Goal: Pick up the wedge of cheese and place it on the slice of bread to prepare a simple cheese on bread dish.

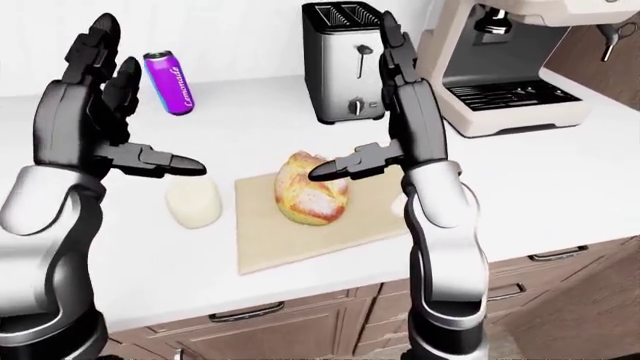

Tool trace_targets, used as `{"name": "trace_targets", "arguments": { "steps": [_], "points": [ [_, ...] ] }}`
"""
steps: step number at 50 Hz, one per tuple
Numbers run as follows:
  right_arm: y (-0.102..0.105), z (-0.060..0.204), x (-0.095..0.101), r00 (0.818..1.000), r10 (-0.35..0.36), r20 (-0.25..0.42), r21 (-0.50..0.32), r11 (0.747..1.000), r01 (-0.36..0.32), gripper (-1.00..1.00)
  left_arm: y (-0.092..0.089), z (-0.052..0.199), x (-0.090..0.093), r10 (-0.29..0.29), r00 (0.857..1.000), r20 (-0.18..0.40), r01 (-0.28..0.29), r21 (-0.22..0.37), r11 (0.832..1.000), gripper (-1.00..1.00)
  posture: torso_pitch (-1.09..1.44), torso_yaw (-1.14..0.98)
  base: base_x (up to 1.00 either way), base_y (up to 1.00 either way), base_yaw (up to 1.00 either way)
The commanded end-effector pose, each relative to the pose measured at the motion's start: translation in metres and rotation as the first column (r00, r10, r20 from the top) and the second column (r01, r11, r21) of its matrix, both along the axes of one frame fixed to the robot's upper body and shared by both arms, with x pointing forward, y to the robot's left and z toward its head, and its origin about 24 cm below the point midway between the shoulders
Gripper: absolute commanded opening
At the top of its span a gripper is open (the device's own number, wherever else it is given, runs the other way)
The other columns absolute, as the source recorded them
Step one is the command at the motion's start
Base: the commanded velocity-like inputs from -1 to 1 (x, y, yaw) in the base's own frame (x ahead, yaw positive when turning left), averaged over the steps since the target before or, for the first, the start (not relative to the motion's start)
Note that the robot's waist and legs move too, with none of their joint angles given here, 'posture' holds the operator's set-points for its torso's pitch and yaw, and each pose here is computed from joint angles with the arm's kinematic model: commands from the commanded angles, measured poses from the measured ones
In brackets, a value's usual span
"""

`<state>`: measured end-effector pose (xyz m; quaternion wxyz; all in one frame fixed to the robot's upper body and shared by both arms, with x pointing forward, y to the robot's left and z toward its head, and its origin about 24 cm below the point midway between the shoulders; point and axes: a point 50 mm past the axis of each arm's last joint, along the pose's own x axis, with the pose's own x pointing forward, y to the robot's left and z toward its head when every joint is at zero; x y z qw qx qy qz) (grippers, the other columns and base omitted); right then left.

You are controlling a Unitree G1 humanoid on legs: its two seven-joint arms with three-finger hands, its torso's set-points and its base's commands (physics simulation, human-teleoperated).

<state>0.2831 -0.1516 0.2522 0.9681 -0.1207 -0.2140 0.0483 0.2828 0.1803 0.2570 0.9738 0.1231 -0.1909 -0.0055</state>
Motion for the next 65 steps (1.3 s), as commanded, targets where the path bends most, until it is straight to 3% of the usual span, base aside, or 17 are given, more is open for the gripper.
{"name": "trace_targets", "arguments": {
  "steps": [1, 4, 5, 10, 27, 43, 65],
  "points": [
    [0.001, 0.013, -0.006, 0.997, 0.003, 0.081, -0.004, 1.000, -0.003, 1.00, 0.002, 0.016, -0.007, 0.003, 0.996, 0.086, -0.006, 0.031, 0.999, 1.00, 0.00, 0.00, 0.00, 0.00, 0.00],
    [0.001, 0.012, -0.005, 0.997, 0.001, 0.080, -0.007, 1.000, -0.001, 1.00, 0.004, 0.012, -0.006, 0.007, 0.998, 0.058, -0.011, 0.068, 0.998, 1.00, 0.00, 0.00, 0.00, 0.00, 0.00],
    [0.000, 0.011, -0.005, 0.997, -0.002, 0.077, -0.005, 1.000, 0.003, 1.00, 0.004, 0.011, -0.006, 0.002, 0.998, 0.056, -0.008, 0.107, 0.994, 1.00, 0.00, 0.00, 0.00, 0.00, 0.00],
    [0.000, 0.010, -0.006, 0.997, -0.003, 0.077, -0.004, 1.000, 0.003, 1.00, 0.005, 0.005, -0.006, -0.010, 1.000, -0.001, 0.010, 0.150, 0.989, 1.00, 0.00, 0.00, 0.00, 0.00, 0.00],
    [0.000, 0.011, -0.005, 0.997, -0.001, 0.078, -0.007, 1.000, 0.002, 1.00, 0.007, -0.015, -0.001, -0.047, 0.993, -0.109, 0.072, 0.243, 0.967, 1.00, 0.00, 0.00, 0.00, 0.00, 0.00],
    [-0.001, 0.009, -0.006, 0.997, -0.003, 0.075, -0.008, 1.000, 0.004, 1.00, 0.003, -0.035, 0.002, -0.065, 0.985, -0.160, 0.112, 0.299, 0.948, 1.00, 0.00, 0.00, 0.00, 0.00, 0.00],
    [-0.001, 0.006, -0.007, 0.997, -0.006, 0.074, -0.012, 1.000, 0.007, 1.00, 0.008, -0.064, 0.012, -0.047, 0.975, -0.217, 0.114, 0.307, 0.945, 1.00, 0.00, 0.00, 0.00, 0.00, 0.00]
  ]
}}
